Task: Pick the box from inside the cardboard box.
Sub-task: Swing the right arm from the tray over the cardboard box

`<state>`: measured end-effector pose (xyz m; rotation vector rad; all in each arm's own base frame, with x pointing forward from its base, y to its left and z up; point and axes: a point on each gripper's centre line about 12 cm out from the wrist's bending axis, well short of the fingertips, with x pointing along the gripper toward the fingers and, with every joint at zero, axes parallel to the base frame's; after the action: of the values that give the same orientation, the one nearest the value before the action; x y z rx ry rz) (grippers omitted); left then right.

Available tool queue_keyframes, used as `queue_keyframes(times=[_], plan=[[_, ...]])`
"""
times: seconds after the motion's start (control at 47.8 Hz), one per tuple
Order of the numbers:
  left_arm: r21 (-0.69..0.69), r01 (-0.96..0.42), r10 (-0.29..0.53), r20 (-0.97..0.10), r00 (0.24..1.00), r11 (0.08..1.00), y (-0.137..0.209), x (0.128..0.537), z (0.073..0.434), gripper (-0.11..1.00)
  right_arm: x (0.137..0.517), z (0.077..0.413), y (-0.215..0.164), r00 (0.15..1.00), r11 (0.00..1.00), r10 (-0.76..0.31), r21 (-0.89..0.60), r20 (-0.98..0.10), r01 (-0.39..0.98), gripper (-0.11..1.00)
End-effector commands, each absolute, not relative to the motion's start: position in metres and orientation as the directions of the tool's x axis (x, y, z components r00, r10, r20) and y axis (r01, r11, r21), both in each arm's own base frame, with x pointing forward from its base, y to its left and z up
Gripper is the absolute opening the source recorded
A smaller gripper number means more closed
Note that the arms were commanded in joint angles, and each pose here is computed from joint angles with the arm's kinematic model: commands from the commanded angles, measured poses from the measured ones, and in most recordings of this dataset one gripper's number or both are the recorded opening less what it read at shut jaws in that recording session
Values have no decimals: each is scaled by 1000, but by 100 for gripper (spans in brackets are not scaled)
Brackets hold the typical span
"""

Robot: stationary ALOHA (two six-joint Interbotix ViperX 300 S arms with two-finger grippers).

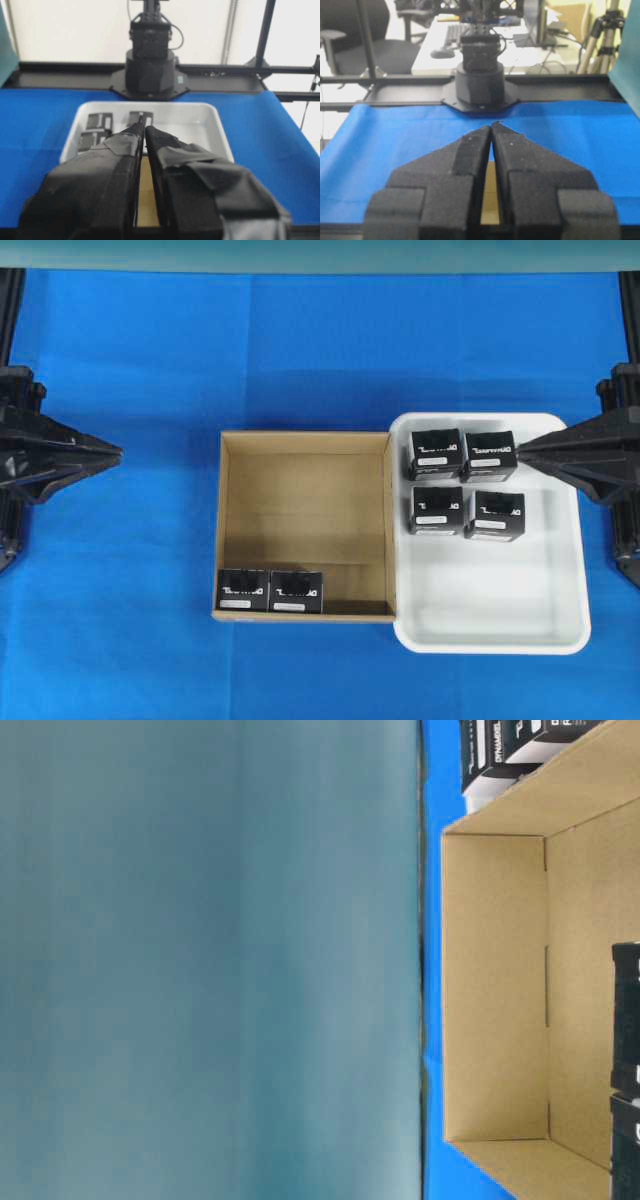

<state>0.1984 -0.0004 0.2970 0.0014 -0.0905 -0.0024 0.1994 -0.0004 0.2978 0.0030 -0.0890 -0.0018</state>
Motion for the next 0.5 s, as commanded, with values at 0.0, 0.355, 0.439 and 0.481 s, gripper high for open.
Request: queue_keyframes(times=[0.0,0.355,0.439,0.481], plan=[[0,-1,1,84,996,1000,0,202,306,14,202,305,-1,994,999,-9,42,106,4,14],[1,-5,5,-31,1000,1000,1,203,314,-6,234,318,-19,988,965,-79,238,-136,110,-1],[1,-5,5,-48,999,1000,1,202,314,-6,244,319,-18,970,956,-59,266,-234,122,-1],[2,-6,6,-61,998,1000,1,202,313,-6,249,318,-17,955,949,-46,285,-292,133,0]])
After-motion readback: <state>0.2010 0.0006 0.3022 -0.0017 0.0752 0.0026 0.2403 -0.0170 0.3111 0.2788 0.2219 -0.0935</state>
